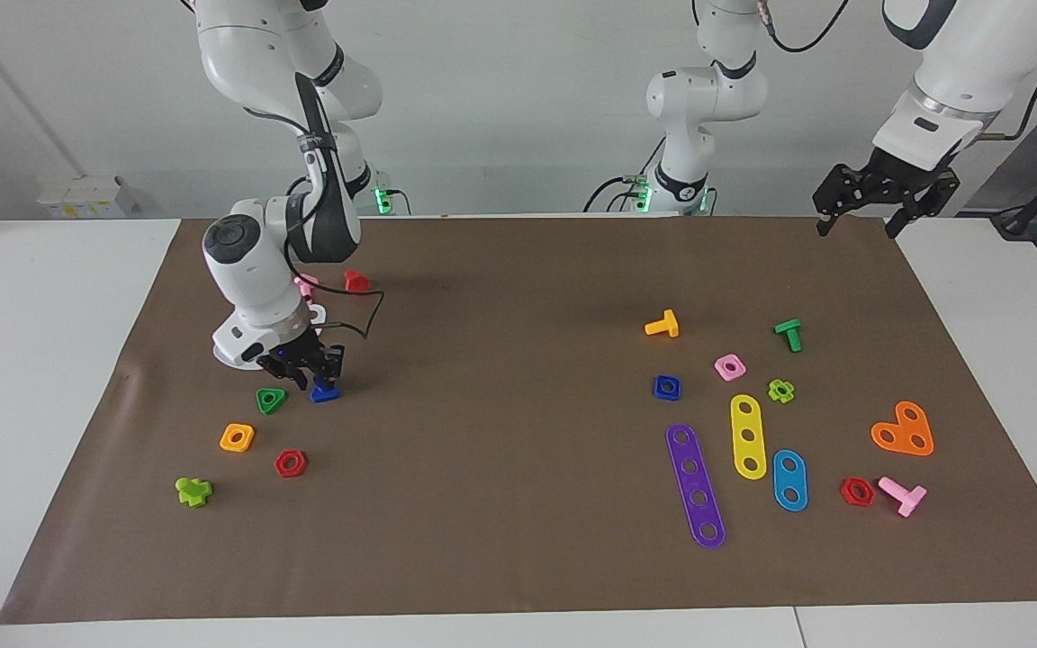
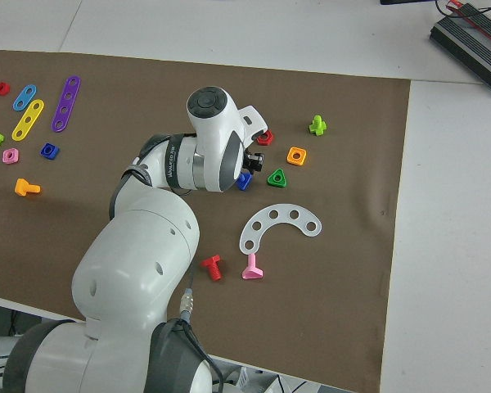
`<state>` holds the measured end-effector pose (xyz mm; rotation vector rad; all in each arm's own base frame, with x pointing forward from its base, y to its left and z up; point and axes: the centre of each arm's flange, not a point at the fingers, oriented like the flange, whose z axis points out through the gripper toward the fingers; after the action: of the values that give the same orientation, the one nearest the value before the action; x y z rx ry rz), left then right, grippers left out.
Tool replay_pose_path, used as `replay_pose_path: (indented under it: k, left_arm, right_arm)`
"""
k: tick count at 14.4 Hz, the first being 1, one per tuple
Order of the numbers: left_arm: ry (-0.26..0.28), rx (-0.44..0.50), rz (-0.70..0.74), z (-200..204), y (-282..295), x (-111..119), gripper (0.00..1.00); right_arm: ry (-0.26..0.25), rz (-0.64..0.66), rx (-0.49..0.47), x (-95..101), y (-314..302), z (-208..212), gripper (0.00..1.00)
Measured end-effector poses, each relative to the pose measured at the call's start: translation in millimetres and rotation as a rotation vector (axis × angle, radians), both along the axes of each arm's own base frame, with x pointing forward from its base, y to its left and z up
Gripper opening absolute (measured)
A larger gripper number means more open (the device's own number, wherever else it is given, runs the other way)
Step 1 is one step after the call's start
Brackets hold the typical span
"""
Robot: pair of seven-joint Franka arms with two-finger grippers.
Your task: Unscrew and place screws in storage area
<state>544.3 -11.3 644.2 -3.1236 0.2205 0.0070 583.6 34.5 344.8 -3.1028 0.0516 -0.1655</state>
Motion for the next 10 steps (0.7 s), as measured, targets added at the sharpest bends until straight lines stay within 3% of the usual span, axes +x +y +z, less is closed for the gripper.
replay_pose_path:
  k: [2, 3, 7, 10]
  left_arm:
    - [0.000, 0.000, 0.000, 0.0, 0.1, 0.0, 1.00]
    - [0.000, 0.000, 0.000, 0.0, 0.0, 0.0, 1.00]
    - [0.000, 0.000, 0.000, 0.0, -0.2, 0.0, 1.00]
    - [0.000, 0.000, 0.000, 0.0, 0.0, 0.0, 1.00]
  right_arm:
    - [-0.051, -0.006, 0.003, 12.2, -1.0, 30.1, 0.95]
    - [-0.060, -0.011, 0.003, 17.4, -3.3, 46.7, 1.00]
    - [-0.038, -0.038, -0.016, 25.9, -28.4, 140.0, 1.00]
    - [-0.010, -0.072, -0.019, 3.6, -50.0, 216.0, 1.00]
